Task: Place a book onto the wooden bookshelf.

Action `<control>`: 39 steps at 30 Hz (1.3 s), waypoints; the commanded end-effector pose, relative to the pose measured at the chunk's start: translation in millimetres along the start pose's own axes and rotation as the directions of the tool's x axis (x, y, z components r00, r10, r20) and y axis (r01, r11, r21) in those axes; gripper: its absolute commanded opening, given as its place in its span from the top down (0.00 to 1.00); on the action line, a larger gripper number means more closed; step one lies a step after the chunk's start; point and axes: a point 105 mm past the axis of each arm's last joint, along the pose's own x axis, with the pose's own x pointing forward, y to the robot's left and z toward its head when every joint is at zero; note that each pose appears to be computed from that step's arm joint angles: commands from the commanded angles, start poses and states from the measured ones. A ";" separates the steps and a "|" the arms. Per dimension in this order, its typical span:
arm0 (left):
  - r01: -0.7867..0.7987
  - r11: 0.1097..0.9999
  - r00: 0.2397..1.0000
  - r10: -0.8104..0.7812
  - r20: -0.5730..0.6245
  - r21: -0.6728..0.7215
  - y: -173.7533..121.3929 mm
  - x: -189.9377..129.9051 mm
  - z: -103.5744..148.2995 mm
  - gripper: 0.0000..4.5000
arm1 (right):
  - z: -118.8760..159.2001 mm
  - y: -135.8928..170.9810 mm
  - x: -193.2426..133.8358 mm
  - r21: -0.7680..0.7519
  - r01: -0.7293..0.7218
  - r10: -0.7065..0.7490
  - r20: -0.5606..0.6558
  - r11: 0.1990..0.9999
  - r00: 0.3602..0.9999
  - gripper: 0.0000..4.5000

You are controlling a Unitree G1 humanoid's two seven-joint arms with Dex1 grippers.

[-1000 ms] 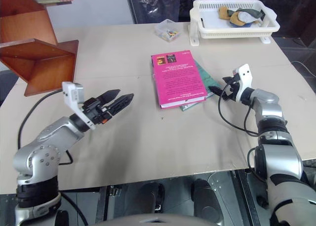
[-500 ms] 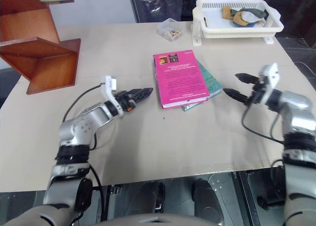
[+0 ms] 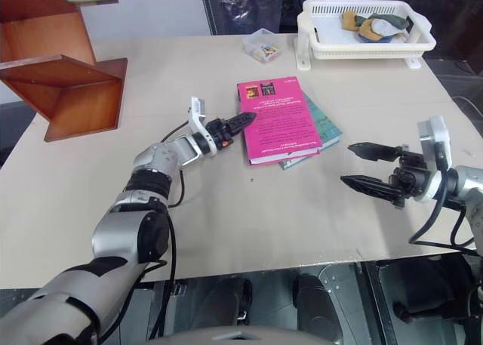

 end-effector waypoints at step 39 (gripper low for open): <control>0.297 0.942 0.937 -0.257 0.236 -0.155 -63.0 -14.6 71.8 0.91 | 9.5 -5.6 -10.6 -0.112 0.037 -0.042 -0.042 0.993 0.998 0.00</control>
